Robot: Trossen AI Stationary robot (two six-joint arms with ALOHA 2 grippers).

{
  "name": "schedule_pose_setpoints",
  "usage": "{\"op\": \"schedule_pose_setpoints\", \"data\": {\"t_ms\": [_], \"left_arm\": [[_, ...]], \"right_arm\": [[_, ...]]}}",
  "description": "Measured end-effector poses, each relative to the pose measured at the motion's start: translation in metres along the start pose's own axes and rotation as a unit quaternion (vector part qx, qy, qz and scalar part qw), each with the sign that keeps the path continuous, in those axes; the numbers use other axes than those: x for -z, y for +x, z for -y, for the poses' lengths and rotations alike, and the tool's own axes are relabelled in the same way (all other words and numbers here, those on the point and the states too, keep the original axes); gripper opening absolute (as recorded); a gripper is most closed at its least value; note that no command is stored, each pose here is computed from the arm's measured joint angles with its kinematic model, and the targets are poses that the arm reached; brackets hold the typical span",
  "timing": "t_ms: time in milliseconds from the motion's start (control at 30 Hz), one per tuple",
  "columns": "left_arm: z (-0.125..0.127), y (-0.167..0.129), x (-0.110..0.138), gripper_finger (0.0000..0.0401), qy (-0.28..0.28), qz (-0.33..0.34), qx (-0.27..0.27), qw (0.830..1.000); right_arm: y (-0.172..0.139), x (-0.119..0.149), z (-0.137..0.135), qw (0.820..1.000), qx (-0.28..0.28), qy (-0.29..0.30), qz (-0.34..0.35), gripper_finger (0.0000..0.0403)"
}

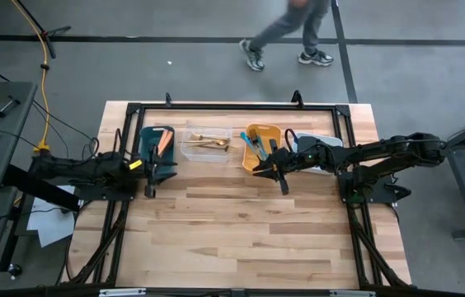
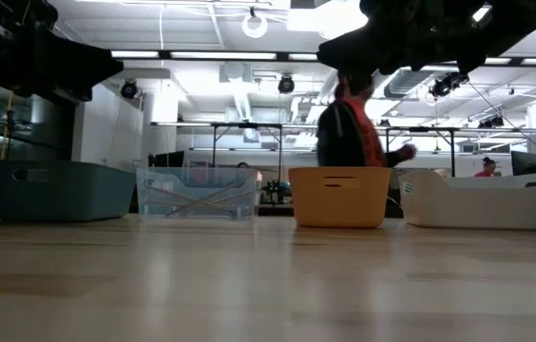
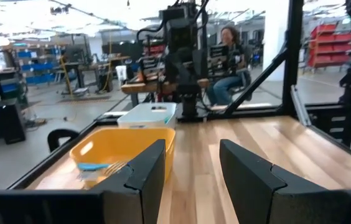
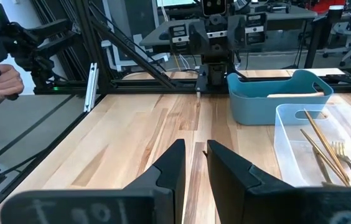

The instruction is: Sort silverware by color (type)

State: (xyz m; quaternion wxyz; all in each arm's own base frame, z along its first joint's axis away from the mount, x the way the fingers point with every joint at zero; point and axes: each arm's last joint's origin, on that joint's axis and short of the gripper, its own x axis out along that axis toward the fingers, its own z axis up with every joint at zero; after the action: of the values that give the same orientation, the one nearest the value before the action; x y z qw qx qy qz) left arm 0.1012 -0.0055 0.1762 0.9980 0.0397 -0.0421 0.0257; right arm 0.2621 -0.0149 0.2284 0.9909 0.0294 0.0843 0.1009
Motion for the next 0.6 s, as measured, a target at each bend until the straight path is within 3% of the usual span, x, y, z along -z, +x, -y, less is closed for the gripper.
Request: {"op": "schedule_pose_setpoints", "data": {"t_ms": [600], "left_arm": [[-0.002, -0.002, 0.004, 0.0145, -0.026, -0.020, 0.002, 0.999]], "right_arm": [[-0.016, -0.004, -0.002, 0.999, 0.005, 0.007, -0.032, 0.0061]]}}
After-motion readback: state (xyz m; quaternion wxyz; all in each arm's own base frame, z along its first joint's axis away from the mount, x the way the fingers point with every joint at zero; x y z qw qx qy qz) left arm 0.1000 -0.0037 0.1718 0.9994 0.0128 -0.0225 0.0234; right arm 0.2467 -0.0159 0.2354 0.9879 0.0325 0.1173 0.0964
